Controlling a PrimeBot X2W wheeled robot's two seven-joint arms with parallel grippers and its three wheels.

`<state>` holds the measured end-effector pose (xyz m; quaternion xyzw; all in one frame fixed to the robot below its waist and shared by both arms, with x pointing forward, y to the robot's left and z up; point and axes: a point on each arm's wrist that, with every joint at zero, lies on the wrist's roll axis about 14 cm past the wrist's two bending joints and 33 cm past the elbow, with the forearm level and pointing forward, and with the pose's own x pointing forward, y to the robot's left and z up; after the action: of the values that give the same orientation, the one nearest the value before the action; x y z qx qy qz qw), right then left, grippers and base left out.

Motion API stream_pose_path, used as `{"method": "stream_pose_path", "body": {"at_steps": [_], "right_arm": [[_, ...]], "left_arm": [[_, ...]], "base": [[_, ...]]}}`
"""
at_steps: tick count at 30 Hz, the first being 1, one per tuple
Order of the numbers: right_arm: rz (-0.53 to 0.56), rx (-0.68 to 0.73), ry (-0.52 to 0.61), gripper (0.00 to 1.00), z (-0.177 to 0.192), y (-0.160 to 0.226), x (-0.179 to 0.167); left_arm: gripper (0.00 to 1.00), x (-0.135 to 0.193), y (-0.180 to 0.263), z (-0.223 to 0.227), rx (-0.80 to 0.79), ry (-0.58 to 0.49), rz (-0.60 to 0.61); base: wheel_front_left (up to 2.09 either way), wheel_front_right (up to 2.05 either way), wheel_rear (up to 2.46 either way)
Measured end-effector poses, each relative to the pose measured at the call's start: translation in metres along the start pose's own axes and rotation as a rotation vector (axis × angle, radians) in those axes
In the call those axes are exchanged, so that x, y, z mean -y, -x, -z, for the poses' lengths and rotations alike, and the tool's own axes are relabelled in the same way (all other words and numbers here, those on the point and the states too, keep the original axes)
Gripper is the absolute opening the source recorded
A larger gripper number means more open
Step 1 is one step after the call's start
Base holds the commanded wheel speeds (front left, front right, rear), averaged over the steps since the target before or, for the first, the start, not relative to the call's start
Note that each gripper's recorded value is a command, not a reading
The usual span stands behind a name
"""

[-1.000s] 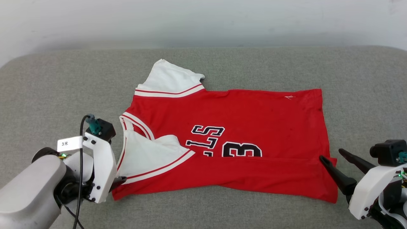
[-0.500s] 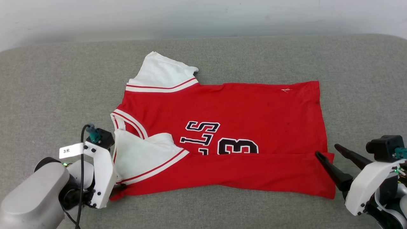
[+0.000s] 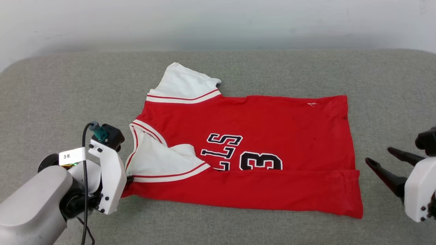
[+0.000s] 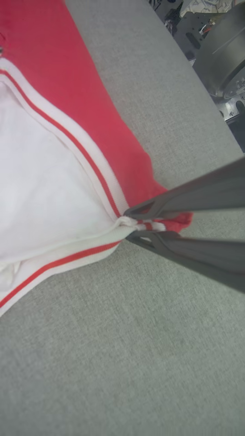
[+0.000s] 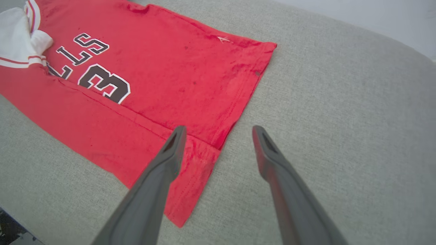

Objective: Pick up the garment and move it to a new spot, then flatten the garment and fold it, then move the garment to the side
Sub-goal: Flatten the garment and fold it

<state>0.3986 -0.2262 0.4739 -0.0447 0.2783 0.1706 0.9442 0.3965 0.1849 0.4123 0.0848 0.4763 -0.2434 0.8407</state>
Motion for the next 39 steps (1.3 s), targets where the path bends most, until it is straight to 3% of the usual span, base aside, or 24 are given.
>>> {"method": "stream_pose_path", "body": {"at_steps": [5, 12, 24, 35, 36, 37, 38, 39], "right_arm": [[-0.006, -0.153, 0.026, 1.0, 0.01, 0.007, 0.006], [-0.052, -0.365, -0.001, 1.0, 0.053, 0.008, -0.008], [-0.115, -0.507, -0.07, 1.0, 0.097, -0.02, -0.034], [-0.134, -0.614, -0.005, 1.0, 0.134, -0.033, -0.042], [-0.134, -0.611, 0.0, 0.52, 0.134, -0.033, -0.042], [-0.134, -0.606, 0.001, 0.11, 0.134, -0.033, -0.042], [-0.135, -0.599, 0.0, 0.0, 0.134, -0.034, -0.042], [-0.134, -0.589, -0.002, 0.0, 0.133, -0.034, -0.042]], "left_arm": [[0.0, 0.005, 0.011, -0.016, 0.079, -0.01, -0.001], [0.0, 0.014, 0.014, -0.016, 0.094, -0.032, 0.003], [0.0, 0.014, 0.005, -0.009, 0.064, -0.033, 0.004], [0.0, 0.011, -0.005, -0.005, 0.048, -0.019, 0.005], [0.0, 0.01, -0.005, -0.005, 0.048, -0.019, 0.004], [0.0, 0.01, -0.005, -0.004, 0.047, -0.02, 0.004], [0.0, 0.01, -0.005, -0.004, 0.048, -0.02, 0.004], [0.0, 0.01, -0.005, -0.004, 0.049, -0.02, 0.004]], "base": [[0.0, 0.0, 0.0], [0.0, 0.0, 0.0], [0.0, 0.0, 0.0], [0.0, 0.0, 0.0], [0.0, 0.0, 0.0], [0.0, 0.0, 0.0], [0.0, 0.0, 0.0], [0.0, 0.0, 0.0]]}}
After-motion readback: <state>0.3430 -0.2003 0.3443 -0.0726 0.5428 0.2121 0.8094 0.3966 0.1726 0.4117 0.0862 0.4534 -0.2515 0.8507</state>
